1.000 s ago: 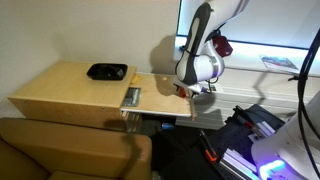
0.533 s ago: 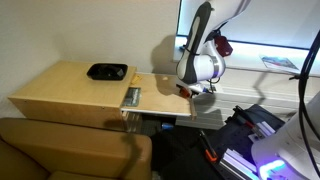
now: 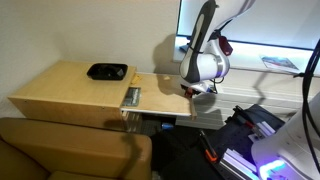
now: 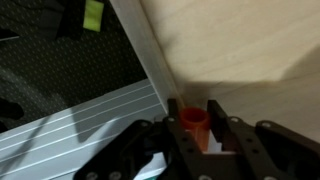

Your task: Remove the screwdriver from the nightstand and place it on the window sill

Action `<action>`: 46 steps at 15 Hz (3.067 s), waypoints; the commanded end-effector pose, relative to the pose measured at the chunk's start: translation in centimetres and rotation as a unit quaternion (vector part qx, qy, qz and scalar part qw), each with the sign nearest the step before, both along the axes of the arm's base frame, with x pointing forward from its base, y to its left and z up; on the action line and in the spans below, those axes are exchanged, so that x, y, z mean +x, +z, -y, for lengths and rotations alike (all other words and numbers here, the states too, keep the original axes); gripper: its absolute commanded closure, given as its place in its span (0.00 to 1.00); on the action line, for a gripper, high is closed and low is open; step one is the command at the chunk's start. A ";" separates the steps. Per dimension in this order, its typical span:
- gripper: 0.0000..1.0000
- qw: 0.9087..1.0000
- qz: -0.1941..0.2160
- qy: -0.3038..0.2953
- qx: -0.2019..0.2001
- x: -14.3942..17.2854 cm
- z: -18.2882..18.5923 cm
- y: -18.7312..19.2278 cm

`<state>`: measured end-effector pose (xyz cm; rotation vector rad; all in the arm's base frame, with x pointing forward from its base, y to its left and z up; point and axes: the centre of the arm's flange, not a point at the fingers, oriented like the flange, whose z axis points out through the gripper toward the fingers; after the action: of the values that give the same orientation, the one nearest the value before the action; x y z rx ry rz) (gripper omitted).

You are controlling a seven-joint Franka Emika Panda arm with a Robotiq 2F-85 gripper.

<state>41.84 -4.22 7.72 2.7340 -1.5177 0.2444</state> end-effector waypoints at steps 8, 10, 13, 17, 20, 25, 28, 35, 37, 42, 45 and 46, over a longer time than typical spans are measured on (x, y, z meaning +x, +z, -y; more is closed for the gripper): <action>0.92 0.998 0.050 0.025 -0.020 2.8 -0.1 8.0; 0.92 0.996 0.071 0.036 -0.043 2.9 0.4 12.1; 0.92 0.997 0.049 0.032 -0.043 2.2 3.4 17.2; 0.92 0.999 -0.031 -0.041 0.010 -0.7 13.6 19.2; 0.92 0.990 -0.019 -0.137 0.037 -2.9 22.7 20.5; 0.67 0.983 0.016 -0.177 0.039 -5.7 27.9 22.7; 0.92 0.975 0.032 -0.217 0.041 -3.2 29.9 21.4; 0.92 0.915 0.129 -0.382 0.018 4.9 37.5 21.9; 0.92 0.901 0.121 -0.417 -0.016 6.5 39.6 19.9; 0.92 0.895 0.105 -0.433 -0.021 4.5 39.2 18.1; 0.92 0.887 0.089 -0.452 -0.030 4.8 39.0 17.3; 0.92 0.881 0.090 -0.464 -0.029 4.6 39.2 17.3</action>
<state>46.87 -43.06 24.80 1.7303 -2.5229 0.4985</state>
